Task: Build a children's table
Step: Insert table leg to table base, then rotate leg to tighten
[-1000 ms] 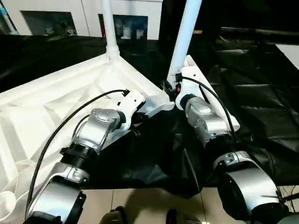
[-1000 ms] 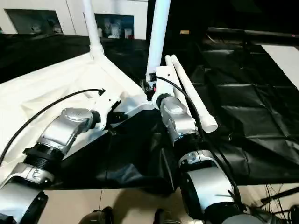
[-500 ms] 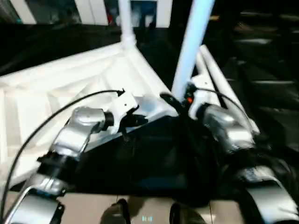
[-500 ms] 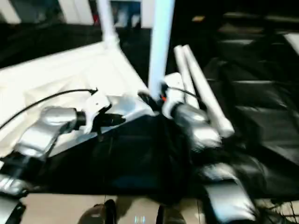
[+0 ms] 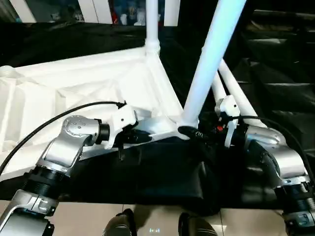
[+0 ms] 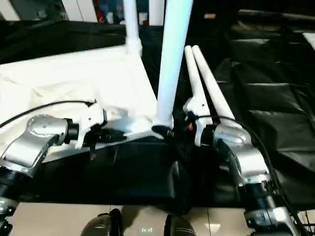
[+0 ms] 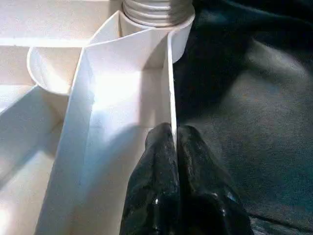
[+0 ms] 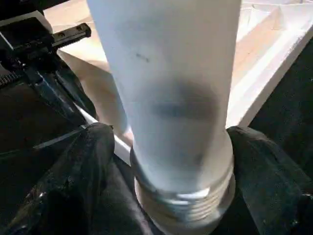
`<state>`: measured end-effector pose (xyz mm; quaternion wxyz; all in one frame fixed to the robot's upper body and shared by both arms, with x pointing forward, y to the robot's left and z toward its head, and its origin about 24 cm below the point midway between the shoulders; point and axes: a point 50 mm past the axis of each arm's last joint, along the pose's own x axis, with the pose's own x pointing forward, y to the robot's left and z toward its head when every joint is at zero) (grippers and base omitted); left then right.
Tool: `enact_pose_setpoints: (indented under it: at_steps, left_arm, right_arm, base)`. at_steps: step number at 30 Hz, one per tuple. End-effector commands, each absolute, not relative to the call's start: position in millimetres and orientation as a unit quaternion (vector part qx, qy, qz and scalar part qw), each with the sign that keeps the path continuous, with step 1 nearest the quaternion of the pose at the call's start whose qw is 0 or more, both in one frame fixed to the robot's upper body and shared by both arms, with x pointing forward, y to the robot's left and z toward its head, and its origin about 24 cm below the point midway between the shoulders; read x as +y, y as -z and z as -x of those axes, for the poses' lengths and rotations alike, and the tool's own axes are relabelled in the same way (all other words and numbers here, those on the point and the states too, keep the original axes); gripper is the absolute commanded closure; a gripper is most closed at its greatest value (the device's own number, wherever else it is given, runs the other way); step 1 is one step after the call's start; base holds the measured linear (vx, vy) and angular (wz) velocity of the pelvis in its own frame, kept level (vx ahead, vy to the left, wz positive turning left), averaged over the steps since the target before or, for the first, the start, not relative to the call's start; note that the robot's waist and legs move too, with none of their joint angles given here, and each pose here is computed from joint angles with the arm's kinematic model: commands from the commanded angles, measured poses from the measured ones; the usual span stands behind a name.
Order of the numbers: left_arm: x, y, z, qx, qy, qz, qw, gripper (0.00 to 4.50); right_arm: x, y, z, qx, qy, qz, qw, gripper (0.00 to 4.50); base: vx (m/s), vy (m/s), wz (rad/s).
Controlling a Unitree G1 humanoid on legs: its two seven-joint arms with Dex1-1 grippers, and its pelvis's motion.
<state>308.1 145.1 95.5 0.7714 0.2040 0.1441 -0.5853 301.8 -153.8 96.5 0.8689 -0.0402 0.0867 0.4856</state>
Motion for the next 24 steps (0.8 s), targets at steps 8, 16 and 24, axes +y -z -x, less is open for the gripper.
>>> enact_pose_setpoints:
  at_steps: [8, 16, 24]
  left_arm:
    - [129, -91, -317, 0.123, 0.571, -0.229, 0.778, 3.89]
    - [134, -86, -315, 0.144, 0.579, -0.246, 0.764, 3.89]
    - [150, -87, -318, 0.162, 0.554, -0.275, 0.769, 3.89]
  right_arm:
    - [-137.0, -100, -291.1, 0.085, -0.519, 0.034, 0.850, 0.58]
    - [-139.3, -99, -290.5, 0.089, -0.509, 0.035, 0.855, 0.58]
    - [-140.4, -98, -291.4, 0.091, -0.502, 0.036, 0.859, 0.58]
  base:
    - [0.000, 0.000, 0.00]
    - [0.000, 0.000, 0.00]
    - [0.000, 0.000, 0.00]
